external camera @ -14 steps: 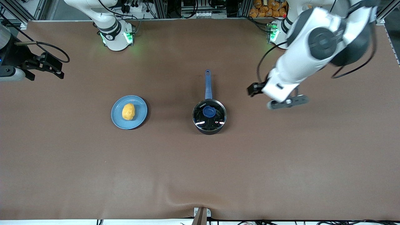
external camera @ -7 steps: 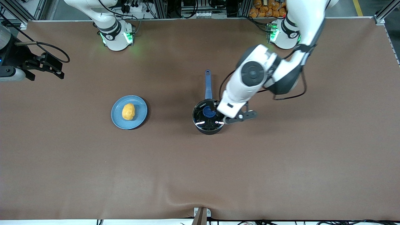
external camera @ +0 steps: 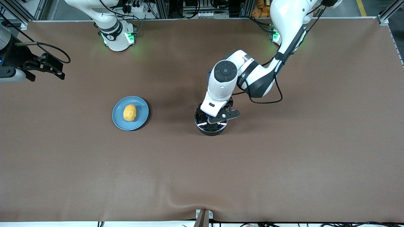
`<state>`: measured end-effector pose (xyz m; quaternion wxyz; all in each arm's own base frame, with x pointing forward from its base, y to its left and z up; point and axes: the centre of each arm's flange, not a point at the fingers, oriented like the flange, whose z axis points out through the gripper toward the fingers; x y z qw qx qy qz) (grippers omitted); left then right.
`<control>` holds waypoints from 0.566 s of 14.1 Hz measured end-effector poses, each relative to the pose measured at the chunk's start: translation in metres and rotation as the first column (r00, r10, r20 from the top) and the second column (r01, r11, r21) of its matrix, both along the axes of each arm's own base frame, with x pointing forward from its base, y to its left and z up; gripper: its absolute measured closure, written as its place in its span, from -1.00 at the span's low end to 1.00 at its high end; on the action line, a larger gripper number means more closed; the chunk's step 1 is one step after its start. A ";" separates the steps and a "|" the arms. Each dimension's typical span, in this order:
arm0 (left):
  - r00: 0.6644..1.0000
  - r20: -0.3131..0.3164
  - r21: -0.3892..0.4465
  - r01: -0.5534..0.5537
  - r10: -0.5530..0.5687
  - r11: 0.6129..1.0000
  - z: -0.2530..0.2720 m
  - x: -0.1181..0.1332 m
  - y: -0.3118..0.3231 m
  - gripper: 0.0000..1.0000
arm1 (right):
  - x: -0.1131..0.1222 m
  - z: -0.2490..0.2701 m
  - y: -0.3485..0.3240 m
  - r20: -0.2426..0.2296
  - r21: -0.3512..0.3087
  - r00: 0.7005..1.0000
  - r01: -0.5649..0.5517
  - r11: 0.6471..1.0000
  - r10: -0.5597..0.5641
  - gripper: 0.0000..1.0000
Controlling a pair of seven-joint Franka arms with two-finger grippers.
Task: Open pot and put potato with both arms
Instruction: 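Move the left gripper over the pot and grasp the blue lid knob, then lift the lid with the left gripper while the right gripper reaches the potato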
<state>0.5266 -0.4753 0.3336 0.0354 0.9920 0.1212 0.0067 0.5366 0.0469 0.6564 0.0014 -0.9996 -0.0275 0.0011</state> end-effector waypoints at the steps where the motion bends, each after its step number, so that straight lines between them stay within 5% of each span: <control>1: 1.000 0.013 0.017 0.020 -0.020 1.000 -0.005 -0.002 -0.003 -1.00 | 0.000 0.000 0.000 0.000 0.000 1.000 0.000 1.000 0.000 -1.00; 8: 0.996 0.004 0.066 0.088 -0.088 0.994 -0.044 -0.019 -0.022 -1.00 | 0.000 0.000 0.000 0.000 0.000 1.000 0.000 1.000 0.000 -1.00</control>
